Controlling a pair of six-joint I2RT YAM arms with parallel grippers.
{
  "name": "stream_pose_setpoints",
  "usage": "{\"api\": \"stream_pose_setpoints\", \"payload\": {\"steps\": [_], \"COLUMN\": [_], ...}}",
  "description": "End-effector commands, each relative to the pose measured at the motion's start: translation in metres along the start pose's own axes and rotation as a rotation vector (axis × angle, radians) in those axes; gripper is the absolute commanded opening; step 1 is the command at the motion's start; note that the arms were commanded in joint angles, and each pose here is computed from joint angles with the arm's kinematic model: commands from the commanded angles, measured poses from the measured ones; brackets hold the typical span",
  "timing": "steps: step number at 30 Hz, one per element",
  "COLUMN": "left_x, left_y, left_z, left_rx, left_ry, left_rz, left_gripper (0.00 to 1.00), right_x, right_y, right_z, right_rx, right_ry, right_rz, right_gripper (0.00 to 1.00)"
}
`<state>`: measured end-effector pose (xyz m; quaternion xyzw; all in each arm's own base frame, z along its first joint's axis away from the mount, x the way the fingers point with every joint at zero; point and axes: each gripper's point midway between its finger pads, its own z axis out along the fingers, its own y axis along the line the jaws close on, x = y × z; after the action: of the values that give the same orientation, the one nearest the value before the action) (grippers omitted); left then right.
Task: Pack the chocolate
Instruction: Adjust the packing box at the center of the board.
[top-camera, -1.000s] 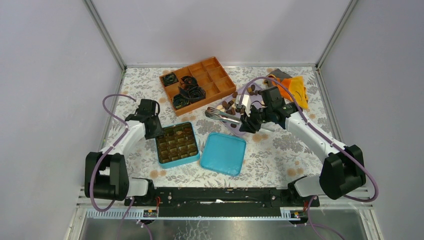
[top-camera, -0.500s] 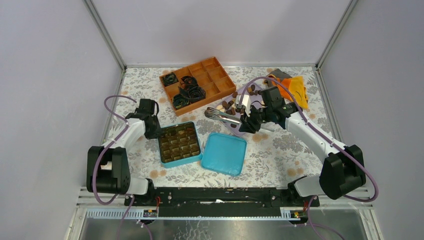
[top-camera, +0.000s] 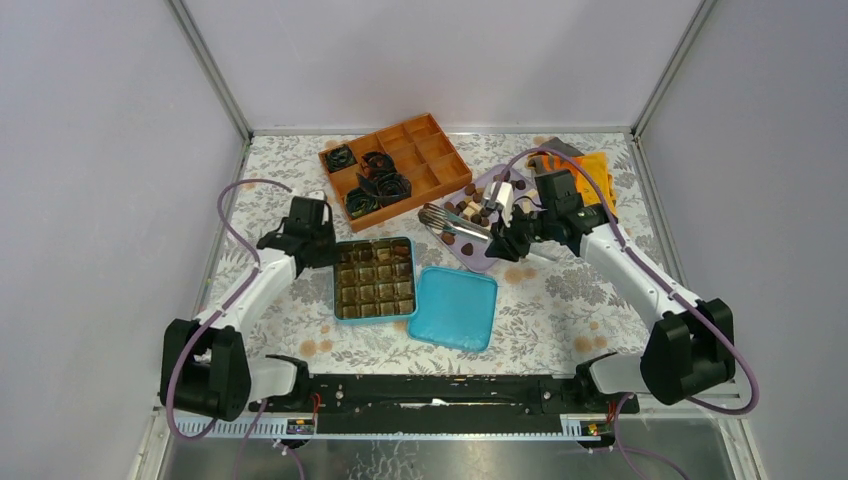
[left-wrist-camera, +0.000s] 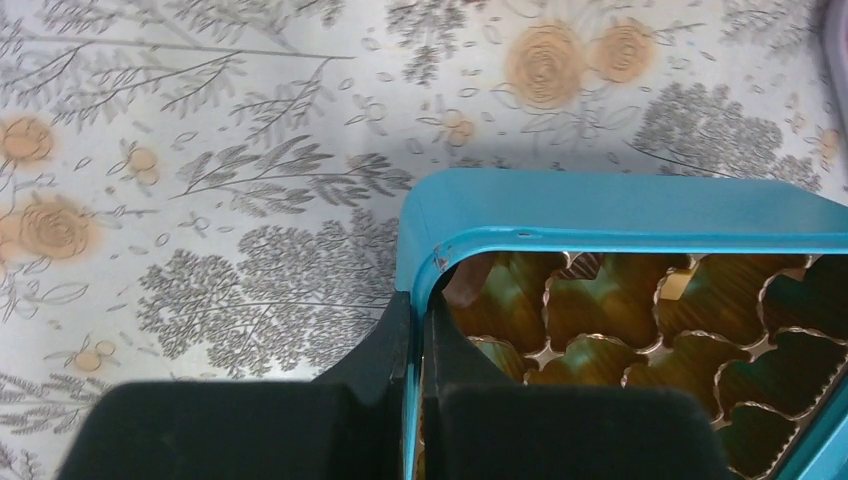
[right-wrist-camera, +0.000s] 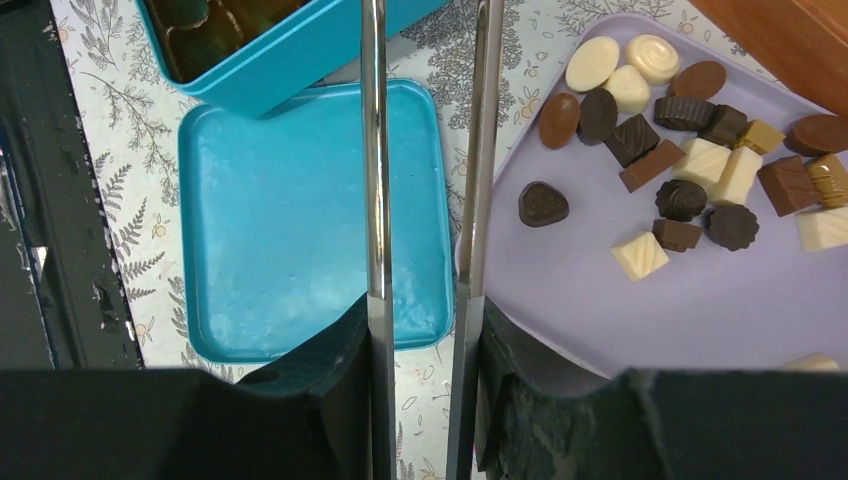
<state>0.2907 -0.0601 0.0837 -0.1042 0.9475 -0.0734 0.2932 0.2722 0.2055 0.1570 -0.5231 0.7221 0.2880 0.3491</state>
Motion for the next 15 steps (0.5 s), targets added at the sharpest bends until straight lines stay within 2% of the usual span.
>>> {"api": "stream_pose_setpoints", "payload": {"steps": [1,9,15], "left_x": [-0.052,-0.080,-0.088], "left_y": [-0.033,-0.045,-0.039], "left_z": [-0.018,-0.066,-0.085], "left_rx": [0.097,0.168,0.151], "left_ry": [-0.209,-0.510,-0.617], "left_rz": [0.069,0.137,0.126], "left_gripper": [0.00,0.00,0.00], "right_x": [-0.031,-0.034,-0.037], "right_y": [-0.001,-0.009,-0.009], "right_z": [-0.019,-0.032,-0.036], "right_rx": [0.018,0.058,0.065], "right_ry": [-0.105,-0.137,-0.149], "right_rz": [-0.043,-0.025,-0.028], "right_gripper": [0.00,0.00,0.00]}}
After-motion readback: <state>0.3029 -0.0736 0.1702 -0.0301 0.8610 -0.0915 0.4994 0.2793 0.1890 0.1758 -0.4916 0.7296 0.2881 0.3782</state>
